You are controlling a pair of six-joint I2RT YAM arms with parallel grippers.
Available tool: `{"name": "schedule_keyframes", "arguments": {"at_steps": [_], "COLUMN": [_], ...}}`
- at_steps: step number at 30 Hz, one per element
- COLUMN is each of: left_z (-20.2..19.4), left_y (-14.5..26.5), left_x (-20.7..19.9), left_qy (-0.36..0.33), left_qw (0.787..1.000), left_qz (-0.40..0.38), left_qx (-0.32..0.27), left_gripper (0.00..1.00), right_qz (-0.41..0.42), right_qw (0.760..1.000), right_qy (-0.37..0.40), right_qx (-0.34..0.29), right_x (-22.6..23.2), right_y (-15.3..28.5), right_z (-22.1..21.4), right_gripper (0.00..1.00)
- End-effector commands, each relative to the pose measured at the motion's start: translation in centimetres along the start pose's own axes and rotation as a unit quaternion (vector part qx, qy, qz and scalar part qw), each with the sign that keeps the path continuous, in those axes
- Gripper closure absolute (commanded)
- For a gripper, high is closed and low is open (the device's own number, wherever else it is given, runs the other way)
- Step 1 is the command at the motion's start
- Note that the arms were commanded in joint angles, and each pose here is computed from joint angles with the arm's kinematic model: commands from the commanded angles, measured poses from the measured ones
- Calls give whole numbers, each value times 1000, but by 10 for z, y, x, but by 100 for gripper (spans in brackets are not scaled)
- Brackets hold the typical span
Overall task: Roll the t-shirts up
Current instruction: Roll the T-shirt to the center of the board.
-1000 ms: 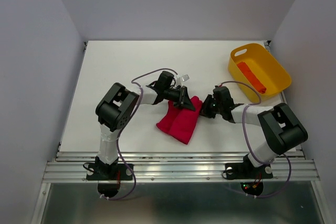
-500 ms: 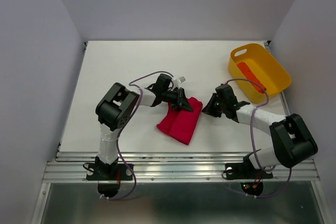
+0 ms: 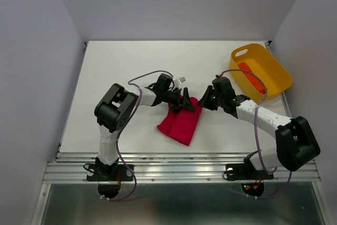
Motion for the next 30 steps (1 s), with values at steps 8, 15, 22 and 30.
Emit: {"name": "schedule_keyframes", "arguments": {"at_steps": [8, 15, 22, 30], "left_z": [25, 26, 9, -30], "left_y": [39, 62, 77, 67], "left_x": [-37, -45, -50, -59], "left_qy": [-92, -101, -84, -77], "left_qw": [991, 983, 980, 987], "left_qz": [90, 139, 156, 124], "left_qx": [-36, -66, -94, -65], "left_gripper": [3, 10, 58, 100], "right_qz": [11, -18, -34, -2], "right_qw": [1000, 999, 999, 998], "right_qy": [23, 20, 30, 56], "right_qx": [12, 17, 15, -11], "right_x": [29, 19, 14, 42], "right_y": [-39, -57, -60, -29], "right_z": [14, 11, 11, 24], "right_gripper": [80, 80, 81, 80]}}
Point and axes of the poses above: each gripper's point midway between its finger pads, its own y axis back along the fingers, its own x axis along the line the jaws close on, z = x × y, the point moved 6 cm from there along y, back along the fingers, and after that the axes turned 8 degrees about -y, right-handed, at the moved point
